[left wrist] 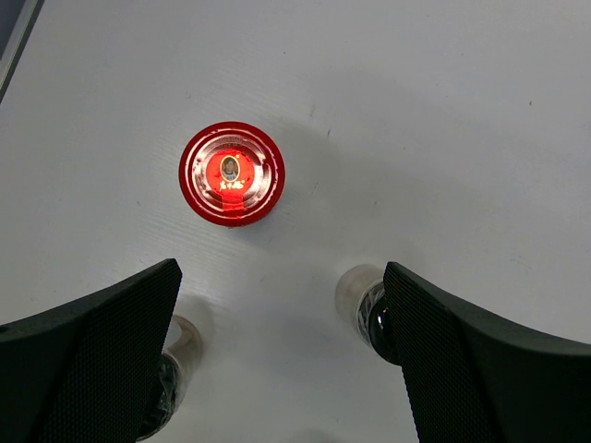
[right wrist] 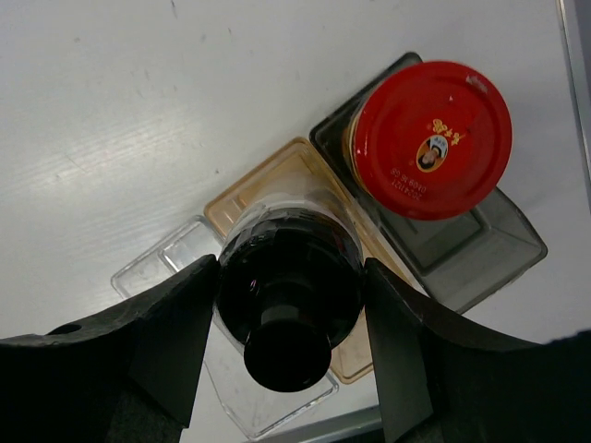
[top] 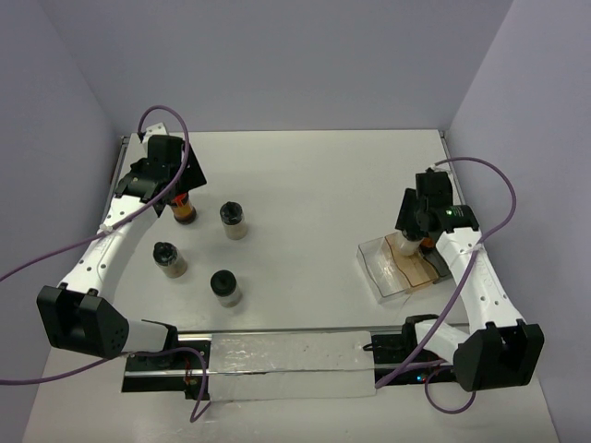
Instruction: Organize the condiment bottles
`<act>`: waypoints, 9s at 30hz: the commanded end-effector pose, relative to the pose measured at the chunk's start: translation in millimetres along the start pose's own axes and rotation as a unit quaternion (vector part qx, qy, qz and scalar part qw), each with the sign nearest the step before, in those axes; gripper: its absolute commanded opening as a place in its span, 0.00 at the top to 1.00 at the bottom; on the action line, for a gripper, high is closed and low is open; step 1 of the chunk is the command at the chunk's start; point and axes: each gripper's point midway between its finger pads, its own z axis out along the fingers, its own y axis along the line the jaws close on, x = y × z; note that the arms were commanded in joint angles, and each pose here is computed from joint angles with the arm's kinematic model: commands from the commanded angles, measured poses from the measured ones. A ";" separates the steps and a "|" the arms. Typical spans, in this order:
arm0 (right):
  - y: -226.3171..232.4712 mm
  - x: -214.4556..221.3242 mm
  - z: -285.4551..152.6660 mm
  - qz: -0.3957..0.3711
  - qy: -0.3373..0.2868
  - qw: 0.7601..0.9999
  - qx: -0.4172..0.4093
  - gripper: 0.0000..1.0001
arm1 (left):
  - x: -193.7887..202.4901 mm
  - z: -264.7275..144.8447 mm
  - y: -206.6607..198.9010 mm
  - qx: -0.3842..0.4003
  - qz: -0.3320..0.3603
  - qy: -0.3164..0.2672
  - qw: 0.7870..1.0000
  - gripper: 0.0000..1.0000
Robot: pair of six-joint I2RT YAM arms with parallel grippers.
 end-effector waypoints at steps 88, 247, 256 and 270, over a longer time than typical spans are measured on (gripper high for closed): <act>427.2 163.7 -186.2 -0.362 -0.010 0.798 -0.482 0.00 | -1.9 -63.8 87.1 -0.076 -0.104 -0.029 0.991 0.00; -28.4 86.2 -4.4 -0.050 -0.043 0.997 0.027 0.12 | 6.9 -20.7 50.9 -0.017 -0.086 0.010 0.996 0.01; -25.0 48.3 -24.6 -0.037 -0.075 0.996 0.032 0.00 | 4.1 -17.5 47.8 -0.015 -0.090 0.010 0.996 0.00; 118.9 -81.6 -116.8 -0.082 -0.177 0.968 -0.155 0.00 | -2.4 -30.3 55.9 -0.030 -0.095 0.000 0.995 0.00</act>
